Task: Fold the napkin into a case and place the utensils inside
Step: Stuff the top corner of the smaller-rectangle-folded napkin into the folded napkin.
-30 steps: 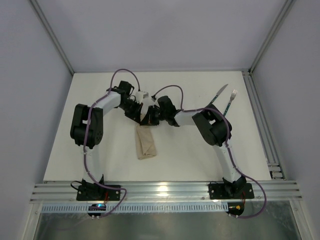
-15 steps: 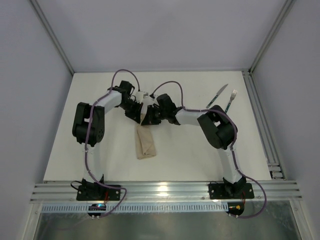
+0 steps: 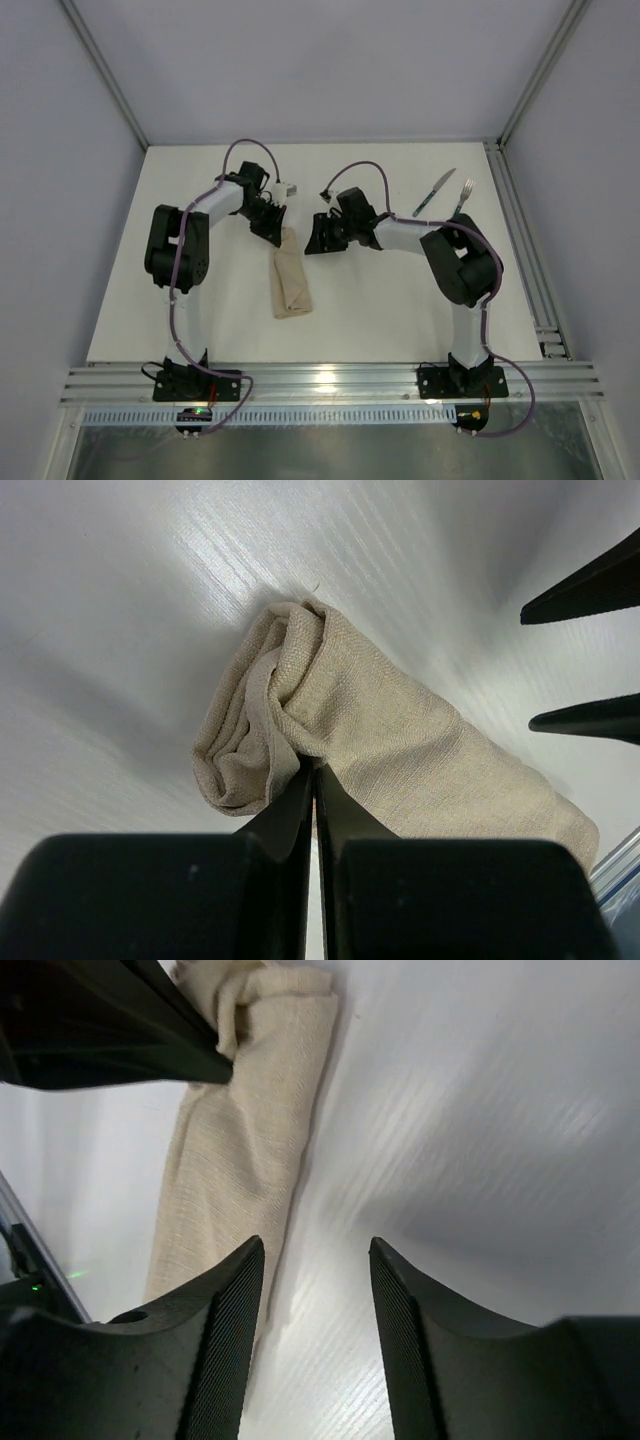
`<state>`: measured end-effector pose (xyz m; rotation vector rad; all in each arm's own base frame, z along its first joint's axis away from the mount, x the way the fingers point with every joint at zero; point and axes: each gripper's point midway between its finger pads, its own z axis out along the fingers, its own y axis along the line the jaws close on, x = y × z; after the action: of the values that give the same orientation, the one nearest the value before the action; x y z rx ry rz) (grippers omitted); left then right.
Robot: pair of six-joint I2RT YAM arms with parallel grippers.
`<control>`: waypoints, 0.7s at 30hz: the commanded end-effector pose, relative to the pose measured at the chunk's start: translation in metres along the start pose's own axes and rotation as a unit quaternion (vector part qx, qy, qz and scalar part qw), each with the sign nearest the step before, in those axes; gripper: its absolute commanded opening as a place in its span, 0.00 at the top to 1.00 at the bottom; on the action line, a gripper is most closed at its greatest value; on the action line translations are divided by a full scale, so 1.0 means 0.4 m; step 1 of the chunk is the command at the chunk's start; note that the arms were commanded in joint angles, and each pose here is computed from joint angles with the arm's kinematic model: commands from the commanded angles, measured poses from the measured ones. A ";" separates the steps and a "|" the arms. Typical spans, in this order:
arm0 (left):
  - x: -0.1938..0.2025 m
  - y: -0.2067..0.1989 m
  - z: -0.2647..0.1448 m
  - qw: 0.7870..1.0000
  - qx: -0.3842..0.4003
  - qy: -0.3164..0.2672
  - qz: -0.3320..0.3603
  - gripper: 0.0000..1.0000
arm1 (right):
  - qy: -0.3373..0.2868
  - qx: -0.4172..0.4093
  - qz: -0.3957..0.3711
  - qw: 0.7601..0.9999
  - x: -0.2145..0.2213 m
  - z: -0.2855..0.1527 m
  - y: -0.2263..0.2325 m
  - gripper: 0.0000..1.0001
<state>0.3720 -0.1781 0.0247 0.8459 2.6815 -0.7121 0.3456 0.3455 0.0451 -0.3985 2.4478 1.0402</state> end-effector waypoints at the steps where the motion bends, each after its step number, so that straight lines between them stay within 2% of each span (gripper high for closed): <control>1: 0.038 0.006 0.035 1.000 -0.004 0.023 -0.010 1.00 | 0.002 0.011 -0.053 0.999 0.038 -0.022 0.027 0.47; 8: 0.035 0.014 0.031 1.000 -0.013 0.026 -0.006 0.99 | 0.031 -0.002 -0.052 0.998 0.068 0.046 0.026 0.46; 12: 0.027 0.013 0.020 1.000 -0.017 0.015 -0.003 0.98 | 0.042 -0.024 -0.034 0.998 0.078 0.080 0.032 0.50; 16: 0.020 0.013 0.012 1.000 -0.021 0.011 0.000 0.98 | 0.042 -0.030 -0.021 0.998 0.078 0.098 0.029 0.60; 20: 0.014 0.005 0.005 1.000 -0.017 0.005 0.001 0.98 | 0.049 -0.039 -0.002 0.998 0.082 0.115 0.034 0.78; 21: 0.011 0.005 0.003 1.000 -0.018 0.003 0.001 0.98 | 0.046 -0.039 -0.002 0.998 0.074 0.117 0.036 0.78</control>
<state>0.3724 -0.1772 0.0253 0.8422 2.6810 -0.7014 0.3273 0.3851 0.0228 -0.5143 2.4450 1.1516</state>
